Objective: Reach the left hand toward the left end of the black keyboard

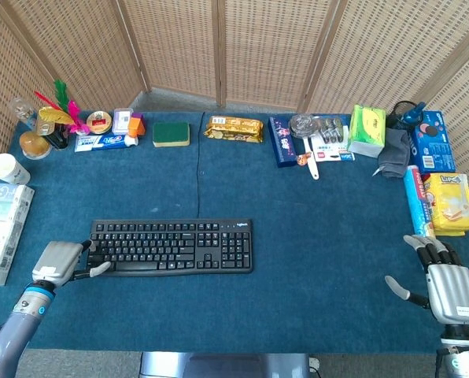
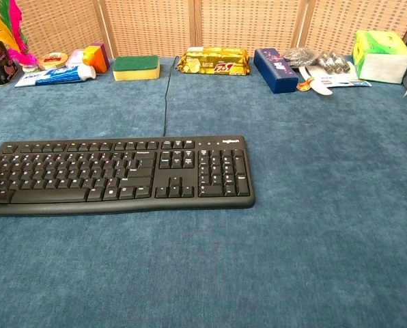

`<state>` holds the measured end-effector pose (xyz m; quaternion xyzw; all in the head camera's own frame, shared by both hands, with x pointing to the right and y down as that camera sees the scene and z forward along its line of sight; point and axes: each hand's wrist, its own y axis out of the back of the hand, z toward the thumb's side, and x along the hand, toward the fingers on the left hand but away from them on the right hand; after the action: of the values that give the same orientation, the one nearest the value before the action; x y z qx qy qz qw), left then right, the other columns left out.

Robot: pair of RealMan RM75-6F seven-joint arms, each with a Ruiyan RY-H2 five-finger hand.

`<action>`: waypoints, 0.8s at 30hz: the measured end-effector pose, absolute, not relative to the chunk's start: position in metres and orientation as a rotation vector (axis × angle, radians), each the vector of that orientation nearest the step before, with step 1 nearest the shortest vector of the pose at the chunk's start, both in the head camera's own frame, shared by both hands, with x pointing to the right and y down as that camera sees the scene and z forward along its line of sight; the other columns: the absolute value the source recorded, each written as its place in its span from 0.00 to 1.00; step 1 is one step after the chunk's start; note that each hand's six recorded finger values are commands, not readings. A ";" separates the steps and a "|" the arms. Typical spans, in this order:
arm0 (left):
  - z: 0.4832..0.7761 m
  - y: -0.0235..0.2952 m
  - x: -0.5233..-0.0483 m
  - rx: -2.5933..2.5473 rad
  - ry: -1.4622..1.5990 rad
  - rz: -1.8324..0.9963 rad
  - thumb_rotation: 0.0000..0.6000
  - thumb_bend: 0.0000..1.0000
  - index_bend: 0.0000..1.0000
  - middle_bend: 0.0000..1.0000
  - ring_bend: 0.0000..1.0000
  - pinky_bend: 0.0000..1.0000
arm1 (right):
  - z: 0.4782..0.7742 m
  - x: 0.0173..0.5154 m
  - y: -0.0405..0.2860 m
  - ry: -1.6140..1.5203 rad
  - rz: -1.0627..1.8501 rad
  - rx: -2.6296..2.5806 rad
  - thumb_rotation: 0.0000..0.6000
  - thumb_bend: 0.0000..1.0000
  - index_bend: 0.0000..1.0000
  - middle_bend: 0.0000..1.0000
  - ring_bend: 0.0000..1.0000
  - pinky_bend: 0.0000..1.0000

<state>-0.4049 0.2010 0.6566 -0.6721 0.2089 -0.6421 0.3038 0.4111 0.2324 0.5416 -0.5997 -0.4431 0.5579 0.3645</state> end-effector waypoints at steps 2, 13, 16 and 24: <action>0.649 0.198 -0.403 -1.771 0.580 -1.674 0.00 0.10 0.31 1.00 1.00 0.91 | 0.541 0.411 0.232 -1.139 1.434 -1.542 0.00 0.23 0.20 0.23 0.18 0.16; 0.586 0.192 -0.411 -1.651 0.760 -1.538 0.00 0.10 0.31 0.70 0.59 0.55 | 0.546 0.405 0.229 -1.131 1.425 -1.559 0.00 0.23 0.20 0.23 0.18 0.15; 0.568 0.200 -0.418 -1.620 0.813 -1.529 0.00 0.10 0.31 0.56 0.44 0.42 | 0.548 0.401 0.227 -1.128 1.414 -1.566 0.00 0.23 0.20 0.23 0.18 0.15; 0.532 0.222 -0.435 -1.547 0.960 -1.506 0.00 0.10 0.31 0.49 0.40 0.38 | 0.552 0.397 0.225 -1.125 1.397 -1.580 0.00 0.23 0.20 0.23 0.18 0.15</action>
<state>-0.4350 0.2224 0.5316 -0.6056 0.3757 -0.5899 0.3797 0.3973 0.2249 0.5517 -0.6150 -0.4378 0.5437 0.3668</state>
